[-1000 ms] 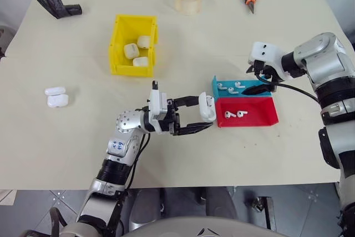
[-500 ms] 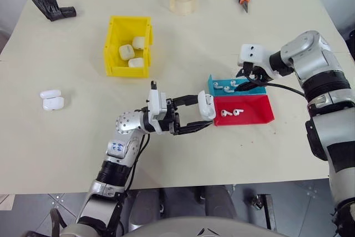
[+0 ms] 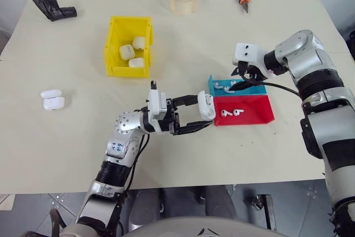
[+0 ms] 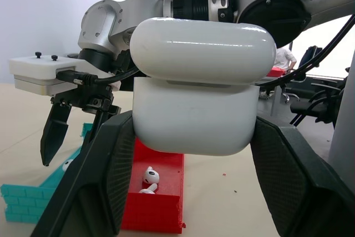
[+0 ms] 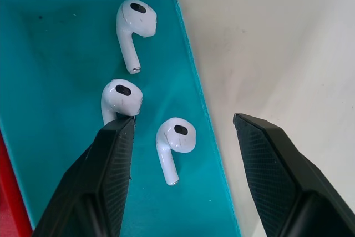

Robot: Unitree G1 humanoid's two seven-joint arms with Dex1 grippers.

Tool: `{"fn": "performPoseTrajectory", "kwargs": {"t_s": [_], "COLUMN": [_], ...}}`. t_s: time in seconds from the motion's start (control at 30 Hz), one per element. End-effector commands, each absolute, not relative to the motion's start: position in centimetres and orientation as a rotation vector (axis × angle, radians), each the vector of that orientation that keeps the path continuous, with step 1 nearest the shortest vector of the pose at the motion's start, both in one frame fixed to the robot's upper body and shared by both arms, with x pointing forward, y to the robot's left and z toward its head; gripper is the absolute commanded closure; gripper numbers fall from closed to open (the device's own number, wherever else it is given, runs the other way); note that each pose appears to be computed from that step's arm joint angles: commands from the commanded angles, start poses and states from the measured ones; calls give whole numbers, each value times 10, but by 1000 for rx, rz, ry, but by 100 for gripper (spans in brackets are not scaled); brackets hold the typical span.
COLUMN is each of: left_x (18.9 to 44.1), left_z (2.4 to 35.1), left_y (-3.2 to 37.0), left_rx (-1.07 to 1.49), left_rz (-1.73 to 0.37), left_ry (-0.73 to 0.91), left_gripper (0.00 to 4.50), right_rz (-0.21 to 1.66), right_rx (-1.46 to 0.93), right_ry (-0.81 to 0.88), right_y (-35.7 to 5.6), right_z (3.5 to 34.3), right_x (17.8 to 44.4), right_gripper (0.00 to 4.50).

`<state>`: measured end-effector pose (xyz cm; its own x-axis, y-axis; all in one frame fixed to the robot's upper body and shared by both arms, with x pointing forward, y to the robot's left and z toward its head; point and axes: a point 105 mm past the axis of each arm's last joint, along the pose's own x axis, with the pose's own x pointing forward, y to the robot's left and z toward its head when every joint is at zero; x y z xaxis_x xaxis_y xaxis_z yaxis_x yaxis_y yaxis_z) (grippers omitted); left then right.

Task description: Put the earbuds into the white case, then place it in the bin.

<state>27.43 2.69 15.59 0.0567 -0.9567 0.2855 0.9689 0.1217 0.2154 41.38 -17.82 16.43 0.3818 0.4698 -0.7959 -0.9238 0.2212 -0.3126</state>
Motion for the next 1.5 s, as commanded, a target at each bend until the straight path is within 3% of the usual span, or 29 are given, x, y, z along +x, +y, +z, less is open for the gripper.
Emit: {"fn": "performPoseTrajectory", "kwargs": {"t_s": [0.03, 0.17, 0.9, 1.5], "left_x": [269, 270, 271, 271], "left_z": [167, 167, 169, 170], "left_y": [26, 26, 25, 25], "left_rx": [-28, -28, -31, -29], "left_rz": [-1470, -1469, -1466, -1464], "left_ry": [-450, -451, -460, -459], "left_gripper": [171, 171, 171, 171], "right_rz": [1049, 1059, 1049, 1078], "right_rx": [-876, -869, -910, -910], "right_ry": [672, 688, 732, 669], "right_y": [-185, -185, -198, -184], "right_z": [159, 156, 153, 153], "right_x": [411, 409, 406, 409], "right_gripper": [194, 309, 309, 309]}}
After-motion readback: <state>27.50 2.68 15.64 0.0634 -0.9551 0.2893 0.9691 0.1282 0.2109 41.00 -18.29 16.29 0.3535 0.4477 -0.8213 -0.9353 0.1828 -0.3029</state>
